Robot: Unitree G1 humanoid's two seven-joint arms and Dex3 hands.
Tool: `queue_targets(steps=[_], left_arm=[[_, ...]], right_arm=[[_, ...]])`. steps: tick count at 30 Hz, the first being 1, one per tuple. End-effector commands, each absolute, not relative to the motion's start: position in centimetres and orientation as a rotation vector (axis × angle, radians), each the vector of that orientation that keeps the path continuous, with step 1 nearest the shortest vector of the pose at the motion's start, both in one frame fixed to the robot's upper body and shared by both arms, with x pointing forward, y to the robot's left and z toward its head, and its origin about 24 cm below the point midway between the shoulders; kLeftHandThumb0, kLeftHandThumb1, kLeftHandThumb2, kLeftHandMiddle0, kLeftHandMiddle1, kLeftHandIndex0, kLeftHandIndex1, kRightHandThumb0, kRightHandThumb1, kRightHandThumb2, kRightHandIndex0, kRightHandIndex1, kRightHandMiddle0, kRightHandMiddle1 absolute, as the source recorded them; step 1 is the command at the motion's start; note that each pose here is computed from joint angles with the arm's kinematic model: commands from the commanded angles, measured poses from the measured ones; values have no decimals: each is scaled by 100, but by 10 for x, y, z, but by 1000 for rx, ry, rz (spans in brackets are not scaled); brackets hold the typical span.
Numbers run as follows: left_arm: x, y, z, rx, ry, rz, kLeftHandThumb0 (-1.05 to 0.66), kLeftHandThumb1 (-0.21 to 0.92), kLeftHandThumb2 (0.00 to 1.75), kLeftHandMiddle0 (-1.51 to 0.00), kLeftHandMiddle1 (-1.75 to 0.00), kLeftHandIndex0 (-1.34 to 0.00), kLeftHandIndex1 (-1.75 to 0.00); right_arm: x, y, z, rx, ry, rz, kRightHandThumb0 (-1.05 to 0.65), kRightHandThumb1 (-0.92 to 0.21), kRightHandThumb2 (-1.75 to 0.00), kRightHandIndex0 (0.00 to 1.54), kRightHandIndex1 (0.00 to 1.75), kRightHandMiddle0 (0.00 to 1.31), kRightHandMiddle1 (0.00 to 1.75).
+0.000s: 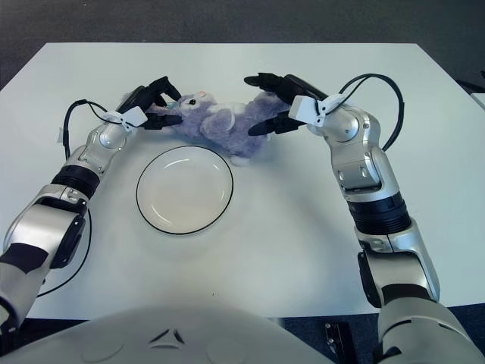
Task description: Put the doll into the plate.
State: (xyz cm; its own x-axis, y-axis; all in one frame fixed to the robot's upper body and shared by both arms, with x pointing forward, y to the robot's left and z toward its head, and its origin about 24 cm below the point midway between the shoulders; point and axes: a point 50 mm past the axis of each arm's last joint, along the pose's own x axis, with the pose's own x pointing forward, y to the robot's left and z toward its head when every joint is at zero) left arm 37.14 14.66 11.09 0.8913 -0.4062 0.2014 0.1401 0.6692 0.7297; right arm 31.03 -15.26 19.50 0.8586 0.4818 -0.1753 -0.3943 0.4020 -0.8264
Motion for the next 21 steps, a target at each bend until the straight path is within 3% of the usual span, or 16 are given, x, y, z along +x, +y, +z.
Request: queue_targets(steps=[1, 21], left_arm=[[372, 147, 116, 793, -393, -306, -60, 92, 15, -47, -145, -44, -124], [370, 143, 117, 792, -424, -297, -56, 92, 13, -47, -143, -46, -124]], right_arm=[[312, -150, 199, -1031, -77, 565, -92, -92, -5, 0, 0, 19, 0], [323, -122, 183, -1145, -3, 656, -95, -92, -9, 0, 0, 16, 0]])
